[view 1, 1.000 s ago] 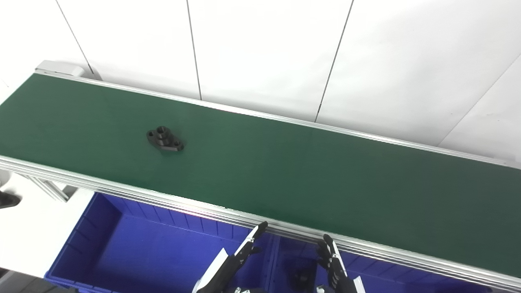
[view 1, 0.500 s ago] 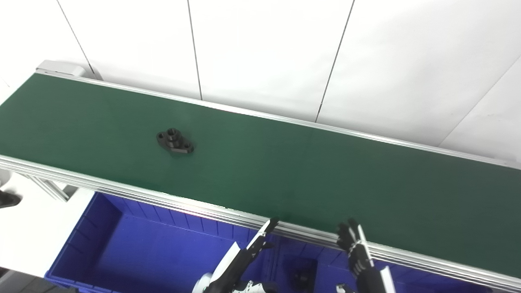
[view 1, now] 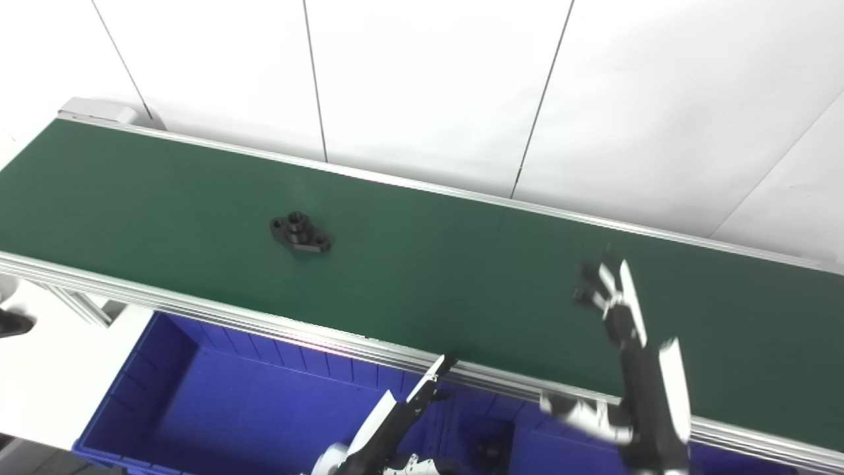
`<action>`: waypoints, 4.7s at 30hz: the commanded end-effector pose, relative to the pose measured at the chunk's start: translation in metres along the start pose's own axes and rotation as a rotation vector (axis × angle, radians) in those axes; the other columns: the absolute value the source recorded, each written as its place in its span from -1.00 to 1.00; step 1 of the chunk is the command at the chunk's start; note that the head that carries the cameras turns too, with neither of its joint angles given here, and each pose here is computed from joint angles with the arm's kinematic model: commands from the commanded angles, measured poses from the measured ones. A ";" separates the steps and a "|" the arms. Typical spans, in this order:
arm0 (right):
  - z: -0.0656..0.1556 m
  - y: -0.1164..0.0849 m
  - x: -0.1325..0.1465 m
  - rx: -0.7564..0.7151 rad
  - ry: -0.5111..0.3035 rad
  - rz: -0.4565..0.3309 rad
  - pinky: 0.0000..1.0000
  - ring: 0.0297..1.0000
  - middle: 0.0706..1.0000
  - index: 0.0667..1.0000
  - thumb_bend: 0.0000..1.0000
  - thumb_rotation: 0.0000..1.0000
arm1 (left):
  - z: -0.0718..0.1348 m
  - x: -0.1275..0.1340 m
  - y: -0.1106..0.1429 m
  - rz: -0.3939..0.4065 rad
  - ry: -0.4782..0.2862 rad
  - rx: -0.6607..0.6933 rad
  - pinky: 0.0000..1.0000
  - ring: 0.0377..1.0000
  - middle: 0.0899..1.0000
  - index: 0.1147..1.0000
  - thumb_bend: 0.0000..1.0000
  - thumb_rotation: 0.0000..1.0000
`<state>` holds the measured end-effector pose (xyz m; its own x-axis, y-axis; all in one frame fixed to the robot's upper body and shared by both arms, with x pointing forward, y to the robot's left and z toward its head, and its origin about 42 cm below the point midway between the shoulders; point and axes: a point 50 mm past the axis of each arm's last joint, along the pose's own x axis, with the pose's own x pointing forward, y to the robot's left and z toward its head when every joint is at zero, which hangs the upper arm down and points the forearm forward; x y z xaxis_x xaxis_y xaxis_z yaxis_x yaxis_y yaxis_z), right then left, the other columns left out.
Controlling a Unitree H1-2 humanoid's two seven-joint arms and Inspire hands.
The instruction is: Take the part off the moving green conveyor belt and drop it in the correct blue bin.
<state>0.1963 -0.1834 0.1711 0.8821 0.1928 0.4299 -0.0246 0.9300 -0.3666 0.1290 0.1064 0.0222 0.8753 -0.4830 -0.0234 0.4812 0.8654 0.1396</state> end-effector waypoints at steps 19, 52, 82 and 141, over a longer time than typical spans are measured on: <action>0.002 0.017 0.120 -0.205 0.029 0.068 0.44 0.63 0.72 0.86 0.83 0.30 | 0.012 0.002 -0.024 -0.037 -0.067 -0.053 0.76 1.00 1.00 1.00 0.92 0.65; -0.048 0.113 0.213 -0.823 0.089 0.482 0.03 0.28 0.48 0.63 0.97 0.20 | 0.039 0.010 -0.053 -0.068 -0.131 -0.040 0.68 1.00 1.00 1.00 0.83 0.71; -0.066 0.155 0.255 -0.864 0.246 0.659 0.12 0.36 0.54 0.65 0.95 0.19 | 0.072 0.006 -0.089 -0.083 -0.147 -0.105 0.60 1.00 1.00 1.00 0.84 0.71; -0.050 0.070 0.179 -0.841 0.142 0.359 -0.75 -0.66 -0.57 -0.12 0.01 -0.70 | 0.074 -0.005 -0.041 -0.007 -0.044 -0.086 0.76 0.96 1.00 1.00 0.86 0.65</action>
<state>0.3758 -0.1007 0.1565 0.9422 0.3346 0.0151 -0.0749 0.2545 -0.9642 0.1038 0.1080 0.0641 0.8753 -0.4767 -0.0812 0.4835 0.8592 0.1676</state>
